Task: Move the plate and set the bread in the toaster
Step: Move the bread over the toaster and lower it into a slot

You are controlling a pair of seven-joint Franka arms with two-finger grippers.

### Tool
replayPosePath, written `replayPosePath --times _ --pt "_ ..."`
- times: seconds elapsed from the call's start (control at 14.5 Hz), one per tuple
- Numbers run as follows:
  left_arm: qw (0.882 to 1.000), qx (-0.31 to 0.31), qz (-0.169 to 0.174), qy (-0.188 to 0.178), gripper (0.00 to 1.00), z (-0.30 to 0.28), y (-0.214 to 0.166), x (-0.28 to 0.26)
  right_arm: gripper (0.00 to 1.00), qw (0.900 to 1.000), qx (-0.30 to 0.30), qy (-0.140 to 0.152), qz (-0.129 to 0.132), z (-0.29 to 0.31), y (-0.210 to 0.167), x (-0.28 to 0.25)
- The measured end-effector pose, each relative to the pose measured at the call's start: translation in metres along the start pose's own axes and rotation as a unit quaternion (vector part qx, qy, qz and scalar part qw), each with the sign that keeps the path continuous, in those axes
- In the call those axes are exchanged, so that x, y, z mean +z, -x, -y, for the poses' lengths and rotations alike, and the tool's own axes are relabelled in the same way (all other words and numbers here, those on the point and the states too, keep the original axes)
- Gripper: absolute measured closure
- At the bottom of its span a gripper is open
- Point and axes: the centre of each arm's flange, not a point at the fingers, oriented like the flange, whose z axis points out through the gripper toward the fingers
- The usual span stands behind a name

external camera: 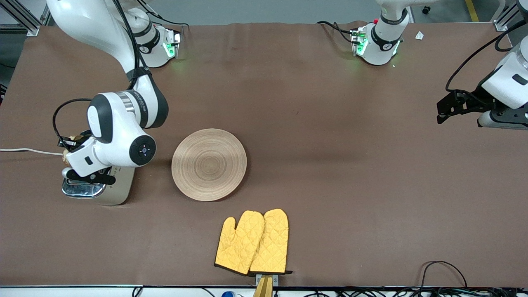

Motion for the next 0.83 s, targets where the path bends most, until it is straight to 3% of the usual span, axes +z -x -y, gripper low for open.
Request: replayPosePath --times 0.83 --pt "1.000 0.000 0.000 0.000 0.00 0.001 0.000 0.000 0.96 1.000 0.004 0.001 0.002 0.004 -0.005 0.016"
